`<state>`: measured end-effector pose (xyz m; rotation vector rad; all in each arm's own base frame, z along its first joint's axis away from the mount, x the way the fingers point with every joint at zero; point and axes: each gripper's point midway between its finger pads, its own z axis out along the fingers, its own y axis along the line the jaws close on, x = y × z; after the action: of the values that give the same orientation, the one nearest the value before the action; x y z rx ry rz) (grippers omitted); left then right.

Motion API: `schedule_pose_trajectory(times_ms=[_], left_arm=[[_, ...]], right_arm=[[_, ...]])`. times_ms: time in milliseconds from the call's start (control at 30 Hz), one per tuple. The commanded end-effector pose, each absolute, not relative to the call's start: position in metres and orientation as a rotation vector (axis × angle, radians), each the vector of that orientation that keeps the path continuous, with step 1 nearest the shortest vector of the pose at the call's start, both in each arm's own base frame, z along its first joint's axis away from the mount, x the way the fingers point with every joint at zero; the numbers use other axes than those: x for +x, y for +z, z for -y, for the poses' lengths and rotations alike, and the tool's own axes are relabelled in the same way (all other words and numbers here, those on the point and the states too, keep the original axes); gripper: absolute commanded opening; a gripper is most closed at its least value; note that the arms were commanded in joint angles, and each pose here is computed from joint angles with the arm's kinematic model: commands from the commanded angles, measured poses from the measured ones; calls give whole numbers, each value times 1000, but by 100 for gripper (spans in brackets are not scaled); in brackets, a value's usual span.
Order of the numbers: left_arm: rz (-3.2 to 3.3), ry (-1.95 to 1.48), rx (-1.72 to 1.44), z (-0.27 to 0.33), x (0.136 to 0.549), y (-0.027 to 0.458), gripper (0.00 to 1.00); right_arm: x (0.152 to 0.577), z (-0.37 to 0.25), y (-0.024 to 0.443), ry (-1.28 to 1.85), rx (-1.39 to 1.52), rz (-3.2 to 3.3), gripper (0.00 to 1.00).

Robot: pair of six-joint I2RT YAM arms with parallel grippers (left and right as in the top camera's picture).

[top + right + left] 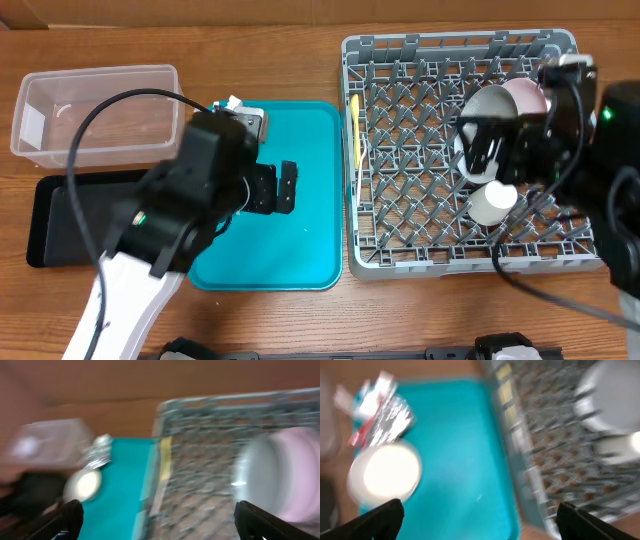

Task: Sort waste into correct bins and load items into the dishwasher rack
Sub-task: 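Place the white plate upright in the rack beside the pink plate, then grasp the white rice bowl with the left gripper and lift it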

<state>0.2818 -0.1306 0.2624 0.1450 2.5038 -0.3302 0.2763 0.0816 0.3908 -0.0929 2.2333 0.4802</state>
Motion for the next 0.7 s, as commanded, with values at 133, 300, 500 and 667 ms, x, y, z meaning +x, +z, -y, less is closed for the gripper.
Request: schedule_pose_trajectory(times_ms=[133, 300, 500, 667], left_arm=[[-2707, -36, -122, 105, 303, 199, 98], [-2767, 23, -142, 96, 313, 177, 94], [-2890, 104, -95, 78, 332, 131, 86], [-3019, 16, -12, 94, 336, 87, 83]], right_arm=[[251, -119, 383, 777, -216, -2304, 100], [249, -119, 369, 788, -194, -2378, 80], [253, -120, 362, 794, -182, -2411, 57], [256, -118, 360, 782, -171, -2418, 53]])
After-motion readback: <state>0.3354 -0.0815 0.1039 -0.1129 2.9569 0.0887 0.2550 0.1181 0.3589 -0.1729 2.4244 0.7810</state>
